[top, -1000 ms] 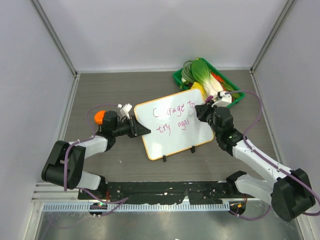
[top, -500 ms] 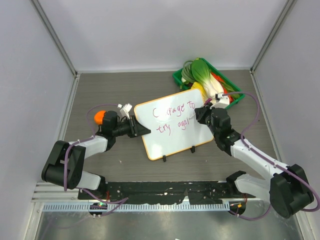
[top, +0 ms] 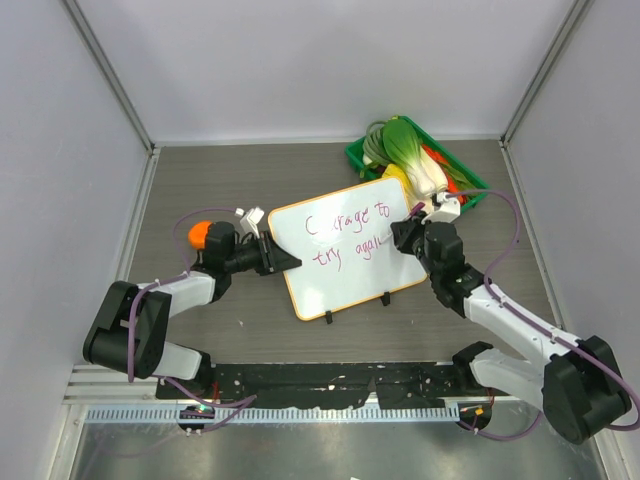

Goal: Write a sentence on the whiteboard

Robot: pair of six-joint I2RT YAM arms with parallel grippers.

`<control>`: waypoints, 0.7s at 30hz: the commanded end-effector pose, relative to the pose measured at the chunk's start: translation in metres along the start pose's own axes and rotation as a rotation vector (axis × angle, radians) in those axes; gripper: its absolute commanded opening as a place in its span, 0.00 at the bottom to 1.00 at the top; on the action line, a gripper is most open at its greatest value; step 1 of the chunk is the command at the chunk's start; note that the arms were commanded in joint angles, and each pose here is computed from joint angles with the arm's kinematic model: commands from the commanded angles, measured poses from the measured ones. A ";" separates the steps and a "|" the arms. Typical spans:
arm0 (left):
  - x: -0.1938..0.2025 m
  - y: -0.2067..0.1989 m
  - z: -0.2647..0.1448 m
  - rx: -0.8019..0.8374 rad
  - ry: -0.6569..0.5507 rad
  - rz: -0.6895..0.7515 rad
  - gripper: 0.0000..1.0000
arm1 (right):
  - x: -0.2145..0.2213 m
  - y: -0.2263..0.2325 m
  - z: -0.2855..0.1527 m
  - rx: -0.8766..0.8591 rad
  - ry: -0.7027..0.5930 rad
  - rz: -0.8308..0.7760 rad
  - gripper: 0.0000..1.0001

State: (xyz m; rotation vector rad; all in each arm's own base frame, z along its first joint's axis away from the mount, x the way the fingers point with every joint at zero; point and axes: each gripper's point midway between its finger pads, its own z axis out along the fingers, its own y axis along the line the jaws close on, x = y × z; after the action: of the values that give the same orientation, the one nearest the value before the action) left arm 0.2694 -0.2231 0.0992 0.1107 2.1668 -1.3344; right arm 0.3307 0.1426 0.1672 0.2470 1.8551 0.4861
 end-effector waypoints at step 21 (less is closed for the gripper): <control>0.021 0.057 -0.003 -0.241 0.025 0.024 0.00 | -0.023 0.009 0.005 -0.002 -0.051 0.009 0.01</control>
State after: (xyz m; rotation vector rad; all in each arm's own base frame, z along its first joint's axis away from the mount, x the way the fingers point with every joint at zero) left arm 0.2694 -0.2231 0.0992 0.1100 2.1669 -1.3342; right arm 0.3284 0.1437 0.1629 0.2390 1.8797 0.4865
